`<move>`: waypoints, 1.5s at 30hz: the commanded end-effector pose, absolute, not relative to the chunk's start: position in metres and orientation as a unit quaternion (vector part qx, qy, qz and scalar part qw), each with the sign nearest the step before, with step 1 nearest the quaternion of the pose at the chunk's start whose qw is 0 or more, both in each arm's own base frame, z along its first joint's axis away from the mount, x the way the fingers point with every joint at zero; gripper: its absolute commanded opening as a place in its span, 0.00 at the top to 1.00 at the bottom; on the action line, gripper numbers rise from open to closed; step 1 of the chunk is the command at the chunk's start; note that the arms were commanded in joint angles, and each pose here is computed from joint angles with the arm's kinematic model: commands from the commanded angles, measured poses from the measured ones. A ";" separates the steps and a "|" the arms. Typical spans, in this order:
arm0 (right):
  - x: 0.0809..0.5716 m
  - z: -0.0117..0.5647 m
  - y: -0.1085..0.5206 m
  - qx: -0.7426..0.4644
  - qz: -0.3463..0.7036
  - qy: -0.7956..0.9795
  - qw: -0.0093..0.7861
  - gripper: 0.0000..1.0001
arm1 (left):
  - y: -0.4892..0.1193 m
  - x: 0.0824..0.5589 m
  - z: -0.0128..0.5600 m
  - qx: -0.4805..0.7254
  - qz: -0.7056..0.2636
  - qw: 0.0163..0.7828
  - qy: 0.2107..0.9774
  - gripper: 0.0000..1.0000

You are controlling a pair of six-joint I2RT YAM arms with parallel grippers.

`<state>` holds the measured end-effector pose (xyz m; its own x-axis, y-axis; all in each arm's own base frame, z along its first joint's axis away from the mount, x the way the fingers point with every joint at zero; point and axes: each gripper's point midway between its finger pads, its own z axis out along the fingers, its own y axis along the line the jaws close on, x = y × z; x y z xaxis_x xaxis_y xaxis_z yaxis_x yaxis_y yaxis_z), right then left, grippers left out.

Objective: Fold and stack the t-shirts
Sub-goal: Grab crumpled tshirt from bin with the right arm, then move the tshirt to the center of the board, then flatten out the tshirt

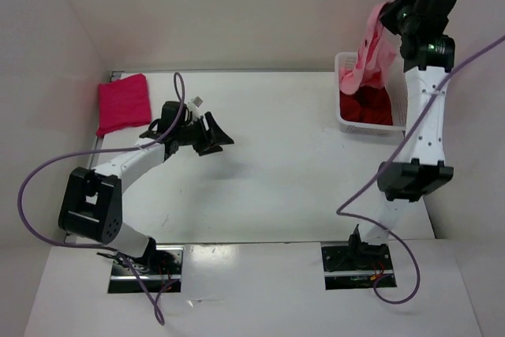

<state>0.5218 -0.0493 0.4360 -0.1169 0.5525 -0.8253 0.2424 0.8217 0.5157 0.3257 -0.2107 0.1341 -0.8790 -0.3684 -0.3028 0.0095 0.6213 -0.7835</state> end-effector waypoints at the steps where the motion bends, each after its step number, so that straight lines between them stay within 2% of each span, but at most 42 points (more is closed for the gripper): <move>1: 0.464 0.551 0.038 0.139 0.273 0.674 0.672 1.00 | -0.209 0.361 0.162 -0.108 -0.431 0.257 0.858 0.32; 3: 0.424 0.602 0.083 0.071 0.338 0.633 0.693 1.00 | -0.201 0.373 0.164 -0.129 -0.428 0.262 0.855 0.32; 7: 0.337 0.669 0.156 -0.054 0.492 0.560 0.664 1.00 | -0.171 0.393 0.169 -0.185 -0.420 0.281 0.843 0.32; 11: 0.252 0.713 0.200 -0.163 0.593 0.479 0.627 1.00 | -0.125 0.407 0.165 -0.251 -0.404 0.297 0.828 0.32; 13: 0.241 0.719 0.204 -0.179 0.598 0.465 0.628 1.00 | -0.097 0.406 0.165 -0.289 -0.394 0.309 0.816 0.32; 15: 0.259 0.705 0.206 -0.172 0.583 0.487 0.627 1.00 | -0.073 0.407 0.166 -0.311 -0.386 0.325 0.805 0.32; 17: 0.292 0.667 0.215 -0.162 0.577 0.528 0.602 1.00 | -0.059 0.402 0.166 -0.326 -0.380 0.333 0.799 0.32; 18: 0.322 0.628 0.223 -0.150 0.577 0.562 0.574 1.00 | -0.048 0.401 0.165 -0.338 -0.375 0.338 0.794 0.32; 20: 0.348 0.580 0.232 -0.152 0.566 0.600 0.545 1.00 | -0.044 0.398 0.164 -0.343 -0.373 0.338 0.793 0.32; 22: 0.386 0.501 0.240 -0.124 0.553 0.660 0.493 1.00 | -0.045 0.392 0.157 -0.338 -0.369 0.336 0.798 0.32; 24: 0.408 0.424 0.247 -0.115 0.544 0.705 0.439 1.00 | -0.043 0.387 0.149 -0.335 -0.357 0.338 0.804 0.32; 29: 0.452 0.291 0.262 -0.102 0.538 0.764 0.340 1.00 | -0.045 0.369 0.122 -0.322 -0.337 0.313 0.827 0.32; 32: 0.479 0.259 0.265 -0.093 0.523 0.785 0.320 1.00 | -0.045 0.355 0.110 -0.315 -0.323 0.301 0.840 0.32; 36: 0.525 0.256 0.255 -0.053 0.473 0.807 0.350 0.98 | -0.042 0.341 0.107 -0.304 -0.296 0.305 0.853 0.32; 37: 0.540 0.251 0.248 -0.027 0.444 0.819 0.363 0.93 | -0.048 0.334 0.103 -0.301 -0.297 0.296 0.857 0.32; 38: 0.544 0.260 0.245 -0.015 0.431 0.825 0.365 0.75 | -0.049 0.335 0.108 -0.297 -0.294 0.305 0.856 0.32; 41: 0.545 0.240 0.237 0.024 0.406 0.846 0.344 0.44 | -0.056 0.324 0.104 -0.289 -0.286 0.294 0.865 0.34; 43: 0.527 0.257 0.230 0.026 0.401 0.843 0.358 0.41 | -0.062 0.315 0.100 -0.276 -0.276 0.287 0.874 0.37; 44: 0.504 0.226 0.239 0.028 0.393 0.860 0.324 0.41 | -0.062 0.313 0.102 -0.274 -0.263 0.294 0.877 0.41; 45: 0.486 0.243 0.241 0.016 0.391 0.855 0.341 0.41 | -0.075 0.309 0.101 -0.256 -0.260 0.290 0.885 0.42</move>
<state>0.5258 0.2417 0.2426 -0.7572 0.3121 -0.5738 -0.2729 0.6470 0.7120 0.3205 -0.0648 0.1013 -0.6718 -0.6633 -0.3297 -0.3382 0.6707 -0.6602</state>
